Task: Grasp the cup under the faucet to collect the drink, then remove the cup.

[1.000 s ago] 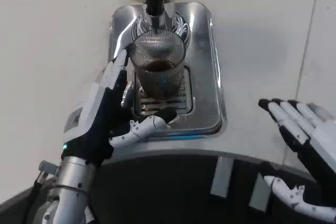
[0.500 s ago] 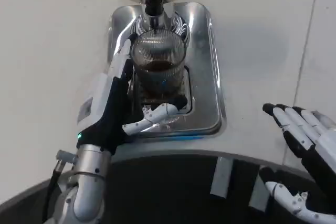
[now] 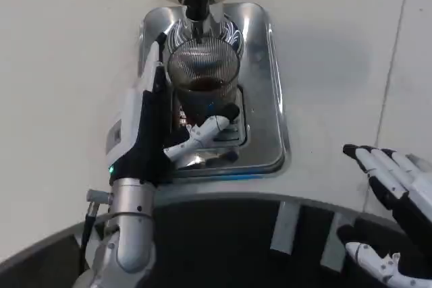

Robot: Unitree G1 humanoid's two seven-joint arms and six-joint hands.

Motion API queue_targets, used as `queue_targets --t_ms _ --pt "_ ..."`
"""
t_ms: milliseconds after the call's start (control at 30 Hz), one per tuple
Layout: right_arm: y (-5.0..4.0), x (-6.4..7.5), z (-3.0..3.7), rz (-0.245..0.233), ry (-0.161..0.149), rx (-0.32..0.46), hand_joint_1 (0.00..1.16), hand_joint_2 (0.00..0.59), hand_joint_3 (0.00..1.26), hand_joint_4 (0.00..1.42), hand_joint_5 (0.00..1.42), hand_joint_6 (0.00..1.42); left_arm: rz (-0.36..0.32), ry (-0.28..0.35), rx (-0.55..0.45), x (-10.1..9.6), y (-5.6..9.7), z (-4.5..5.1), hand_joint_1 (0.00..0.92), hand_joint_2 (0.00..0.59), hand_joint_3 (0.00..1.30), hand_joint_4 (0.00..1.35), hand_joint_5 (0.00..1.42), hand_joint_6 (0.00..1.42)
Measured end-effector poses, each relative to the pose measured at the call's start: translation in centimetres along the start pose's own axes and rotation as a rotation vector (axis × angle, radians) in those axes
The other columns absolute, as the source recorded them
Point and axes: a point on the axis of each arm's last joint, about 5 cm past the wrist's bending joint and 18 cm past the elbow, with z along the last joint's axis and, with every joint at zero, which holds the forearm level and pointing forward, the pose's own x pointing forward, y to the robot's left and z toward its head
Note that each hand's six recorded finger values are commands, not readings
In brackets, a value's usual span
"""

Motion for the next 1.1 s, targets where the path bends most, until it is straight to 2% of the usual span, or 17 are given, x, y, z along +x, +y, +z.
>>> queue_targets --t_ms 133,333,400,467,567,700,800,833,900,1000,1100 --pt "-0.18 0.1 0.11 0.005 -0.004 0.001 0.23 0.463 0.00 0.00 0.00 0.00 0.013 -0.017 -0.009 0.5 0.0 0.25 0.480 0.055 0.00 0.00 0.12 0.11" --pt "-0.34 0.3 0.06 -0.003 0.007 0.008 0.23 0.466 0.00 0.00 0.00 0.00 -0.019 -0.044 0.001 0.5 -0.4 0.47 0.515 0.060 0.00 0.00 0.18 0.16" --pt "-0.32 0.3 0.05 0.000 0.010 0.011 0.22 0.466 0.00 0.00 0.00 0.00 -0.029 -0.049 0.007 0.4 -0.5 0.49 0.536 0.064 0.00 0.00 0.23 0.22" --pt "-0.27 0.3 0.07 0.006 0.012 0.017 0.22 0.468 0.00 0.00 0.00 0.00 -0.039 -0.057 0.009 0.4 -0.7 0.56 0.568 0.072 0.04 0.06 0.35 0.43" --pt "-0.25 0.3 0.05 0.010 0.018 0.022 0.22 0.468 0.00 0.00 0.00 0.00 -0.035 -0.059 0.010 0.4 -0.9 0.64 0.611 0.082 0.16 0.21 0.52 0.69" --pt "-0.27 0.3 0.02 0.023 0.030 0.031 0.22 0.467 0.00 0.00 0.00 0.00 0.006 -0.055 0.026 0.7 -1.6 0.98 0.641 0.080 0.41 0.52 0.82 1.06" --pt "-0.43 0.3 0.05 0.029 0.039 0.036 0.22 0.465 0.00 0.00 0.00 0.00 0.037 -0.037 0.015 1.1 -2.7 1.82 0.634 0.053 0.67 0.79 1.08 1.36" --pt "-0.49 0.3 0.08 0.027 0.040 0.036 0.22 0.465 0.00 0.00 0.00 0.00 0.053 -0.031 0.003 1.2 -3.1 2.15 0.633 0.048 0.77 0.89 1.16 1.41" --pt "-0.62 0.3 0.12 0.025 0.044 0.035 0.21 0.467 0.00 0.00 0.00 0.00 0.073 -0.014 -0.024 1.5 -3.8 2.81 0.653 0.055 0.91 1.03 1.29 1.42" --pt "-0.68 0.3 0.01 0.035 0.065 0.037 0.20 0.457 0.00 0.00 0.00 0.00 0.120 0.022 -0.086 1.6 -4.8 3.61 0.705 0.057 1.06 1.15 1.35 1.42" --pt "-0.70 0.3 -0.01 0.044 0.077 0.036 0.19 0.469 0.00 0.00 0.00 0.00 0.134 0.030 -0.098 1.6 -4.9 3.74 0.727 0.052 1.12 1.19 1.36 1.42"
